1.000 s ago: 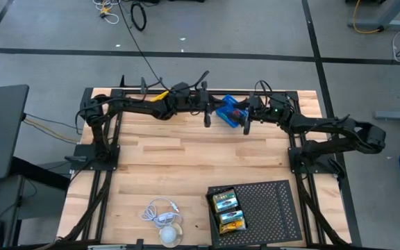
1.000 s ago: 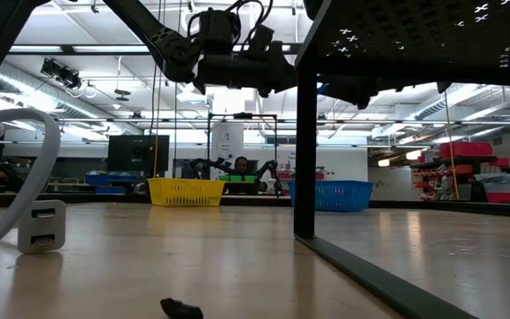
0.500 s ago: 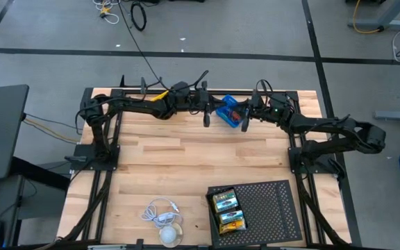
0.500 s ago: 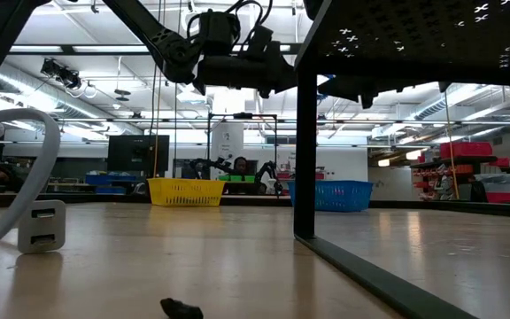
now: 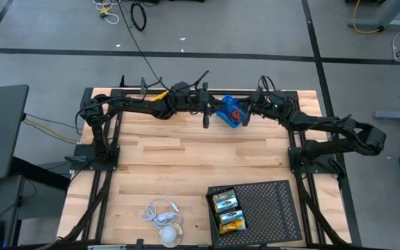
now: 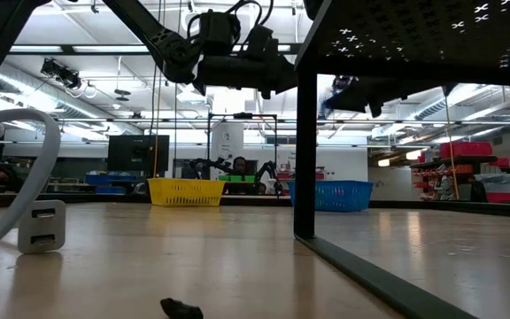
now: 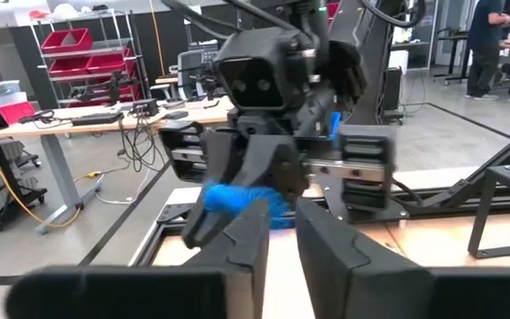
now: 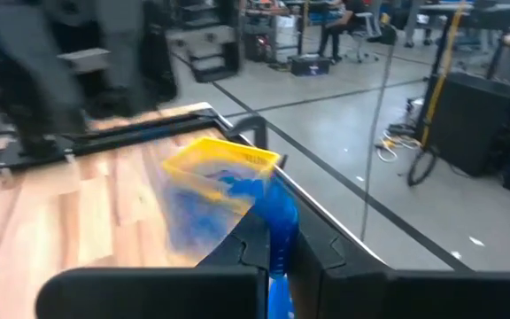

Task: Pick & Place Office Desk Supplies
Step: Put the blue spring keychain into the blue basket, then put the blue basket filled with spring keychains on the shelf

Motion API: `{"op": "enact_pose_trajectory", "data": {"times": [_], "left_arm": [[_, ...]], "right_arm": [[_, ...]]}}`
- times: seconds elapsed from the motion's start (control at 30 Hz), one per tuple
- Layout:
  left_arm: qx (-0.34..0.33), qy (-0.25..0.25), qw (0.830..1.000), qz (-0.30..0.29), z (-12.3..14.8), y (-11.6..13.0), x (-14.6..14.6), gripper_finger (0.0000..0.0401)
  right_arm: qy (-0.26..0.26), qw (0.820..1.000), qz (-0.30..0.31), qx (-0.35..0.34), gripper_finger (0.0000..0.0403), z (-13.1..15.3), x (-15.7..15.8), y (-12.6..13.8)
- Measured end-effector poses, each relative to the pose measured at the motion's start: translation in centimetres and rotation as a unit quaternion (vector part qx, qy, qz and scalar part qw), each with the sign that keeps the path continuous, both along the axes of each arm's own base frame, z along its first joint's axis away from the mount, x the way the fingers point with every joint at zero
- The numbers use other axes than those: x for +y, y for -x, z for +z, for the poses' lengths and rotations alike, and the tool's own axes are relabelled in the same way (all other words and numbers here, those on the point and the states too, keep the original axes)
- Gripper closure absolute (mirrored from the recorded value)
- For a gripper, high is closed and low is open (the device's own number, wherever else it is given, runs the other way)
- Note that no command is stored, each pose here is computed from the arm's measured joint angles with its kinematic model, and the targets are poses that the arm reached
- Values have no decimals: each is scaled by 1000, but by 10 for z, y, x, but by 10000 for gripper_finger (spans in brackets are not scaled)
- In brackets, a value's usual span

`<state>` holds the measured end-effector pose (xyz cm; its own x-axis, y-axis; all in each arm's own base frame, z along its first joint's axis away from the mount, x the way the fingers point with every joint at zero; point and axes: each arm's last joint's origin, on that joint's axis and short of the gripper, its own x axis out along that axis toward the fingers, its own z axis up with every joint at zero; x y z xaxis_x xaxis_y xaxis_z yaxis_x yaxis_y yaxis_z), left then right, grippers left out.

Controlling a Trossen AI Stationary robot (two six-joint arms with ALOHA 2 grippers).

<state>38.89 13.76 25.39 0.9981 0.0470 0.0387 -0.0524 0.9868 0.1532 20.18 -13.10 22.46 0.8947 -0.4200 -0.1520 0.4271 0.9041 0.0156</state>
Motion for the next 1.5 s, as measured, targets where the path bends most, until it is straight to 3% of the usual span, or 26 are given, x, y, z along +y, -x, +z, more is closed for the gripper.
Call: {"op": "enact_pose_trajectory", "data": {"times": [0.3, 0.5, 0.87, 1.23, 1.5], "left_arm": [[8, 5, 1000, 19, -1, 4, 9, 275], [17, -1, 999, 42, 16, 19, 21, 241], [48, -4, 997, 57, 31, 36, 25, 225], [68, -13, 996, 59, 28, 37, 26, 225], [86, -31, 994, 59, 24, 38, 27, 225]], "right_arm": [[-12, 999, -27, 23, 387, -5, -10, 8], [-38, 997, -36, 55, 387, -12, -16, 13], [-115, 976, -33, 181, 384, -21, -47, -23], [-107, 971, -31, 212, 265, -11, -54, -33], [-108, 958, 12, 264, 222, -3, -44, -39]]}}
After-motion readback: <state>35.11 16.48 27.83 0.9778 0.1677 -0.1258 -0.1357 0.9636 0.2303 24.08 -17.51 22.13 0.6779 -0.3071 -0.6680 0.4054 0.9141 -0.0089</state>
